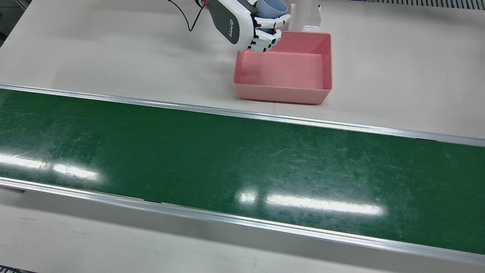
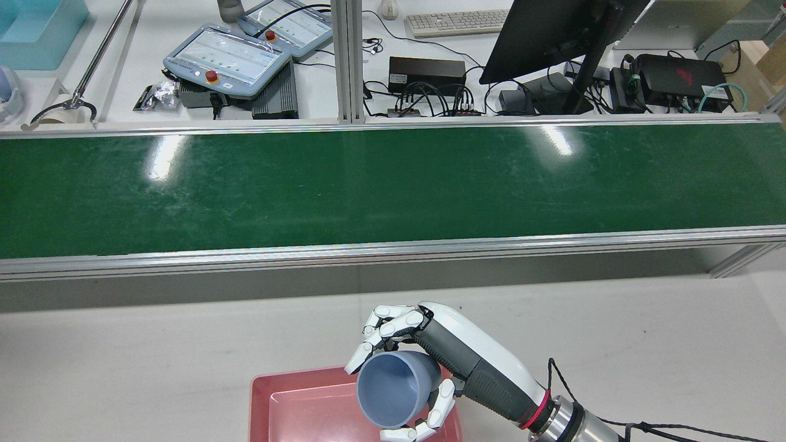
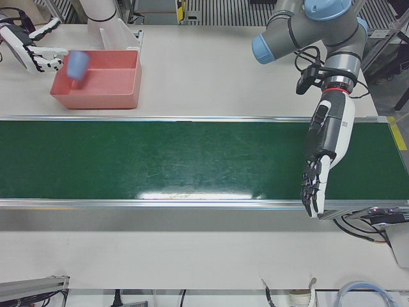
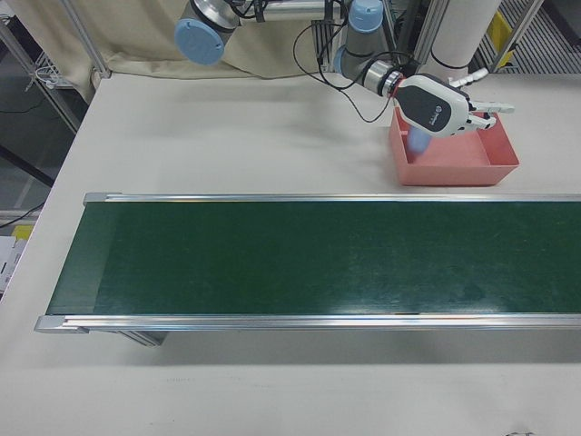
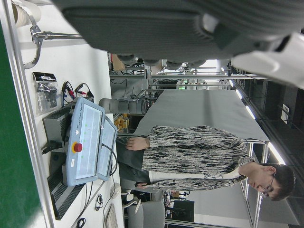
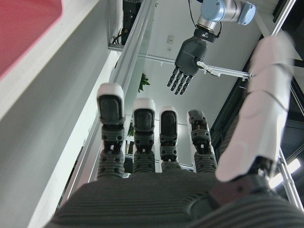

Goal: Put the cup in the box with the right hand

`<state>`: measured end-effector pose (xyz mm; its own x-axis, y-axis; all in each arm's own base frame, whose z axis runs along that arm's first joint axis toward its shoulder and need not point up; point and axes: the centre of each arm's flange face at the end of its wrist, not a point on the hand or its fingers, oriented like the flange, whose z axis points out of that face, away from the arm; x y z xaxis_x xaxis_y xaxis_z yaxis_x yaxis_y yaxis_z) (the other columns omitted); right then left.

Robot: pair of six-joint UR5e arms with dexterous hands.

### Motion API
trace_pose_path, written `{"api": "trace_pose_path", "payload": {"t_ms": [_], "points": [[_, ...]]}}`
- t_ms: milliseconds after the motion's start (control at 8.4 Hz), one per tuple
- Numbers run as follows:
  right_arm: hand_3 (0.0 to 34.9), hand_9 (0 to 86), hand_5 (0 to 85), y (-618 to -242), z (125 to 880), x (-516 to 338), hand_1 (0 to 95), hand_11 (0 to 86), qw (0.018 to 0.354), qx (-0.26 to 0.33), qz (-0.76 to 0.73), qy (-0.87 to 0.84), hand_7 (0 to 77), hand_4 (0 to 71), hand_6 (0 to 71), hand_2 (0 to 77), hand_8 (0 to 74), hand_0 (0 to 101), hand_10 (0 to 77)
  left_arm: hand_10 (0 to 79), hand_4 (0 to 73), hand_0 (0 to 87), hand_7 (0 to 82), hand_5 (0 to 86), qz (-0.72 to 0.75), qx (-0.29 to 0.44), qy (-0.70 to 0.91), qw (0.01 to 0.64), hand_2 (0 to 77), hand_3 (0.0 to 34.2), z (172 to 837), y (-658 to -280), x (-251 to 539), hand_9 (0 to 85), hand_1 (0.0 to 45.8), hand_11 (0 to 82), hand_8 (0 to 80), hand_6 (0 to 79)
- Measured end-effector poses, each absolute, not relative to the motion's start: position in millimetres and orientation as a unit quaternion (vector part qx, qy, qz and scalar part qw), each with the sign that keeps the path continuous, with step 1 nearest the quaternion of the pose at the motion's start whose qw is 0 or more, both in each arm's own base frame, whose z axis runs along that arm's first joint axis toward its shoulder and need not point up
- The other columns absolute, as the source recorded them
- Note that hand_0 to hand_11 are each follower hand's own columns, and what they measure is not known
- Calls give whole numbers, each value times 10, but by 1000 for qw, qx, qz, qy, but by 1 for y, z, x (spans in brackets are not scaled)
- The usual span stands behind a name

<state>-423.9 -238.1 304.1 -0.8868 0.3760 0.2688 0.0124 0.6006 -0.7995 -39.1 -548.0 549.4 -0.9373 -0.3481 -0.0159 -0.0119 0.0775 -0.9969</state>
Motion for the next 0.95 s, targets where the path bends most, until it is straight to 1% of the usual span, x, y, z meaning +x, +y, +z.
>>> {"api": "trace_pose_path", "payload": {"t_ms": [119,238,357,476,595,714,833,952], "points": [[47,638,11,-238,310,-428,11,545,214,-113,435,-867,573,147,218,436,485,393,600,0,11,0,5,0,-668,-124,723,126,11,0,549,-548,-39,0,5,0,0,0],[8,420,11,-242,311,-427,289,316,212,-113,436,-868,289,115,5,5,267,357,382,0,11,0,5,5,-668,-124,723,126,11,0,549,-548,-39,0,5,0,0,0],[8,420,11,-256,307,-414,289,316,198,-106,438,-870,289,115,5,5,267,357,382,0,11,0,5,5,-668,-124,723,126,11,0,549,-548,-39,0,5,0,0,0],[8,420,11,-280,309,-389,289,316,181,-92,447,-871,289,115,5,5,267,357,382,0,11,0,5,0,-668,-124,723,126,11,0,549,-548,-39,0,5,0,0,5],[9,169,5,-309,324,-354,44,54,167,-78,468,-864,16,125,5,60,0,340,109,0,11,0,5,5,-668,-124,723,126,11,0,549,-548,-39,0,5,0,0,0],[9,169,5,-343,348,-310,44,54,160,-60,493,-853,16,125,5,60,0,340,109,0,11,0,5,5,-667,-124,723,126,11,0,549,-548,-39,0,5,0,0,0],[14,87,11,-380,373,-258,5,11,165,-37,515,-840,82,235,5,22,5,436,0,0,11,0,5,5,-667,-124,723,126,11,0,550,-548,-39,0,5,0,0,0],[12,65,5,-416,404,-208,5,5,172,-19,540,-824,98,240,5,16,38,425,0,0,11,0,5,5,-668,-124,723,126,11,0,550,-548,-39,0,5,0,0,0]]}}
